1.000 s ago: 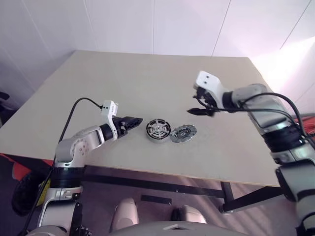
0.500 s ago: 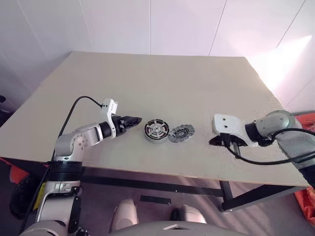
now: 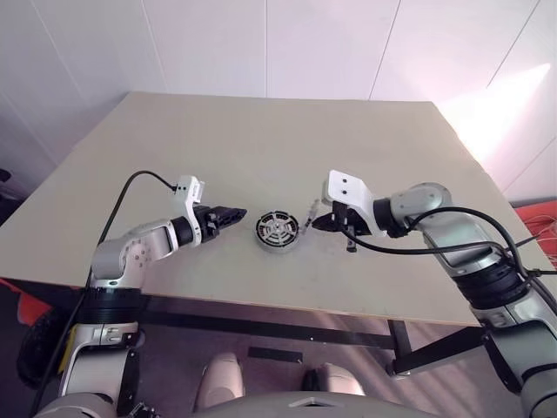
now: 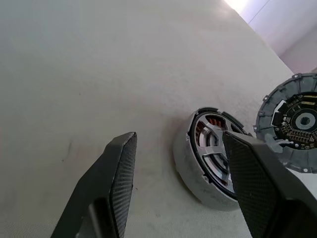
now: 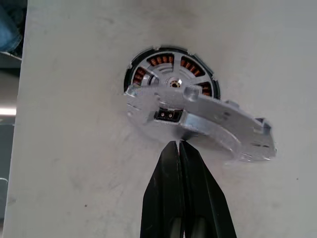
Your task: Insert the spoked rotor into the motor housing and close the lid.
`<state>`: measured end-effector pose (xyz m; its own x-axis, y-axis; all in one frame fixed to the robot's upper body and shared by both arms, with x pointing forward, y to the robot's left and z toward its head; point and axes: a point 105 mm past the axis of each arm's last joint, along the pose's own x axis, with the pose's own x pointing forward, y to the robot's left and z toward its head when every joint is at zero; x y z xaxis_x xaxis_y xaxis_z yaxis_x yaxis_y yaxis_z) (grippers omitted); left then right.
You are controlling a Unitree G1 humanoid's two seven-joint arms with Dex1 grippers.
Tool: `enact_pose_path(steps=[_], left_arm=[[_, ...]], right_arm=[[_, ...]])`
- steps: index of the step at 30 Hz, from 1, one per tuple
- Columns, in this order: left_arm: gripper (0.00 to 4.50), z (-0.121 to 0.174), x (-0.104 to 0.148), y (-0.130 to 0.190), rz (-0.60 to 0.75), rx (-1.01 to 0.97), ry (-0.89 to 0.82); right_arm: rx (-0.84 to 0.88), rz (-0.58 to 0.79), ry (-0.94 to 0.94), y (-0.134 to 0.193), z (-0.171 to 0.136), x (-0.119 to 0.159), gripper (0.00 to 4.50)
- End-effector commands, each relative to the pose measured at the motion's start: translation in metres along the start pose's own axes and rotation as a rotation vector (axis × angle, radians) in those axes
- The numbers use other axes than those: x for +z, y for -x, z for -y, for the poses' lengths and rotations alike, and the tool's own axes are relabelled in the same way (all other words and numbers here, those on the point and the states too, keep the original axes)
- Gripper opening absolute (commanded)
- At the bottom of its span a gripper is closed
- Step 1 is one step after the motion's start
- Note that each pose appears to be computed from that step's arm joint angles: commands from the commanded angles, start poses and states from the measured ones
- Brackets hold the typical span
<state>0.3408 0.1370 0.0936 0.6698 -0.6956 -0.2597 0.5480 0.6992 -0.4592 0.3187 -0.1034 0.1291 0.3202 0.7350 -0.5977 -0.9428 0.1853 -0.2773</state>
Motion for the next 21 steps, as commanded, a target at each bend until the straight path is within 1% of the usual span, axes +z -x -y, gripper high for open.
enact_pose_path(steps=[1, 8, 13, 17, 21], left_arm=[[2.93, 0.005, 0.015, 0.007, 0.045, -0.003, -0.041], [2.93, 0.0, 0.018, 0.012, 0.056, 0.029, -0.045], [2.93, -0.001, 0.019, 0.013, 0.058, 0.034, -0.049], [2.93, -0.001, 0.02, 0.015, 0.06, 0.038, -0.054], [2.93, -0.002, 0.021, 0.017, 0.061, 0.044, -0.056]], right_arm=[[-0.015, 0.03, 0.045, -0.007, 0.005, 0.015, 0.02], [0.005, 0.108, 0.012, -0.032, 0.0, 0.035, 0.02], [0.007, 0.137, -0.061, -0.055, -0.002, 0.035, 0.02], [-0.013, 0.136, -0.105, -0.071, -0.002, 0.03, 0.02], [-0.022, 0.135, -0.134, -0.077, -0.005, 0.025, 0.02]])
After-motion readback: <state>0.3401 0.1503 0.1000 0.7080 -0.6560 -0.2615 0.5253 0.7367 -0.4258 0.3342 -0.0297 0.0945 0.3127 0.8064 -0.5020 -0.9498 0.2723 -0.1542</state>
